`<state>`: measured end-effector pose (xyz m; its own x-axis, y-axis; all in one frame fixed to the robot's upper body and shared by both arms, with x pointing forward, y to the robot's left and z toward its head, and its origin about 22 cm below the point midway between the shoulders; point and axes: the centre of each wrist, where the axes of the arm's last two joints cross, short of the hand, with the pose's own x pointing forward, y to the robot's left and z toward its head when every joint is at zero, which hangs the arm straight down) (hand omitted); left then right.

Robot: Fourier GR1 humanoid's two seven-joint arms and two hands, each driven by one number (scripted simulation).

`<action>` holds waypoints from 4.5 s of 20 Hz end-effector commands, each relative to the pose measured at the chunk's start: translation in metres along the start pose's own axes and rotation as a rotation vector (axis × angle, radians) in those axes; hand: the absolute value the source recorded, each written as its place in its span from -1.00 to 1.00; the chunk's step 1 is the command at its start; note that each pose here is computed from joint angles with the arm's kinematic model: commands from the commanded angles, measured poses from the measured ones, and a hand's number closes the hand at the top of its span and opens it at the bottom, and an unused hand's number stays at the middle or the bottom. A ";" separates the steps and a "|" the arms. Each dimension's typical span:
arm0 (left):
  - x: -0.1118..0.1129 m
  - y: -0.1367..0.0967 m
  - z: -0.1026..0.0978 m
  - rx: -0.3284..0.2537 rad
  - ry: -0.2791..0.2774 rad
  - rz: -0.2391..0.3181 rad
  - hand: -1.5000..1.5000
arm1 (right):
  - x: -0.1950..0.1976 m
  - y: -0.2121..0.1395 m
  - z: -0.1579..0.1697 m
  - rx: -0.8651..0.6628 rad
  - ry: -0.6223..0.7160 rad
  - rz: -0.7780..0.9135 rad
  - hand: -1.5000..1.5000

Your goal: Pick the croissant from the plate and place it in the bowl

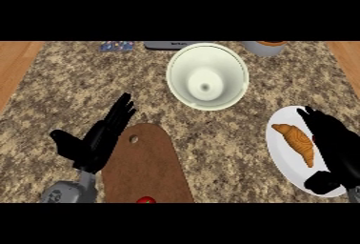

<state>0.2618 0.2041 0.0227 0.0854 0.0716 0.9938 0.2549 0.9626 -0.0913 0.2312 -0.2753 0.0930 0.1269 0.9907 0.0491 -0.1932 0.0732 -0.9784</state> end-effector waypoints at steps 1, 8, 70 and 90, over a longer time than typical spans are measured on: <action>0.003 0.009 -0.023 0.014 -0.007 0.000 0.00 | 0.014 -0.005 -0.021 0.046 0.079 0.042 -1.00; -0.001 -0.015 -0.011 0.009 0.013 0.019 0.00 | -0.002 0.026 -0.041 0.159 0.160 0.103 -1.00; 0.010 -0.025 -0.016 -0.122 -0.006 -0.001 0.00 | 0.189 0.083 -0.079 0.130 0.073 0.020 1.00; 0.003 -0.025 -0.026 -0.067 0.018 0.005 0.00 | 0.334 -0.083 -0.006 -0.391 0.146 -0.139 1.00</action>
<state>0.2816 0.1752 0.0263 0.1013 0.0673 0.9926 0.3326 0.9380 -0.0975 0.3019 0.0286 0.1605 0.0805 0.9864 0.1435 0.1586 0.1294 -0.9788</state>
